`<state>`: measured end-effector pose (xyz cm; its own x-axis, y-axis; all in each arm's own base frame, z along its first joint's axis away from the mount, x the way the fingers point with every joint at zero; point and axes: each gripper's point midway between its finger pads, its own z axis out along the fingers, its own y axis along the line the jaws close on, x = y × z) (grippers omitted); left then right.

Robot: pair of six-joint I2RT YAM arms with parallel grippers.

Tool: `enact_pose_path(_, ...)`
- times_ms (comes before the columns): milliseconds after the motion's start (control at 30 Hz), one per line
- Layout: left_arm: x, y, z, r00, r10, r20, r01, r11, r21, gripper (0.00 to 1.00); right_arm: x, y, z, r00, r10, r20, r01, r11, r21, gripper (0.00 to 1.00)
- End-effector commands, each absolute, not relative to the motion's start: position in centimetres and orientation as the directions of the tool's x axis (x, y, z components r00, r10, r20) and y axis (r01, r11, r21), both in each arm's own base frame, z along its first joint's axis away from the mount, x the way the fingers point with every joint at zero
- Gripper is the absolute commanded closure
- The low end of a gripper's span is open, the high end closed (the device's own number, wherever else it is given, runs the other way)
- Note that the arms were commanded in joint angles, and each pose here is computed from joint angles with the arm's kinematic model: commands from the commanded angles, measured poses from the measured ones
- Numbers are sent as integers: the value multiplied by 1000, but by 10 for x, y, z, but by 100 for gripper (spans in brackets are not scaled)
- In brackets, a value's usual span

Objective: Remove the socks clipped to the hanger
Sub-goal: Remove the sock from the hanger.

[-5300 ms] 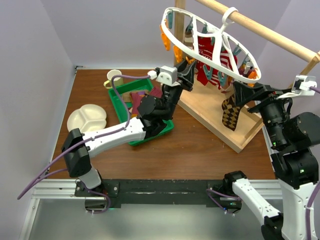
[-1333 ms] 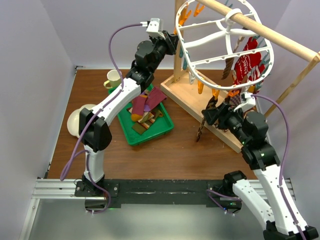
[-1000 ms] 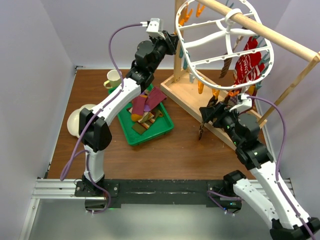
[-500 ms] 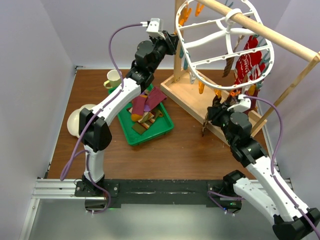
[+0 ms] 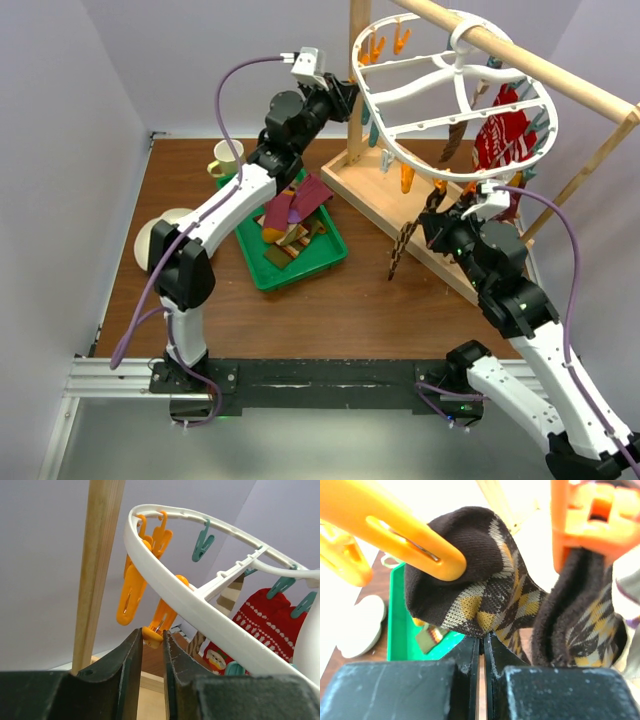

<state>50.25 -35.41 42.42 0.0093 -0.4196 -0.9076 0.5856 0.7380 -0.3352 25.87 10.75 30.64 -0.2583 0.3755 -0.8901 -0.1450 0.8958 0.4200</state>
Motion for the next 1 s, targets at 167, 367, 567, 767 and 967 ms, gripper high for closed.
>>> enact_pose_path(167, 444, -353, 478, -6, -504, -864, 742, 577, -342, 68, 229, 124, 334, -316, 281, -906, -308, 873, 378, 100)
enact_pose_path(367, 421, -360, 473, -73, -506, -859, 793, 494, -358, 60, 219, 125, 335, -353, 257, -900, -329, 866, 377, 100)
enact_pose_path(567, 402, -363, 471, -127, -500, -857, 826, 425, -371, 52, 210, 125, 341, -371, 242, -897, -342, 862, 374, 100)
enact_pose_path(767, 381, -359, 460, -180, -493, -851, 836, 380, -397, 47, 206, 123, 343, -376, 231, -897, -343, 865, 367, 100)
enact_pose_path(967, 356, -348, 432, -246, -498, -832, 822, 348, -451, 43, 203, 127, 348, -387, 222, -895, -367, 853, 371, 100)
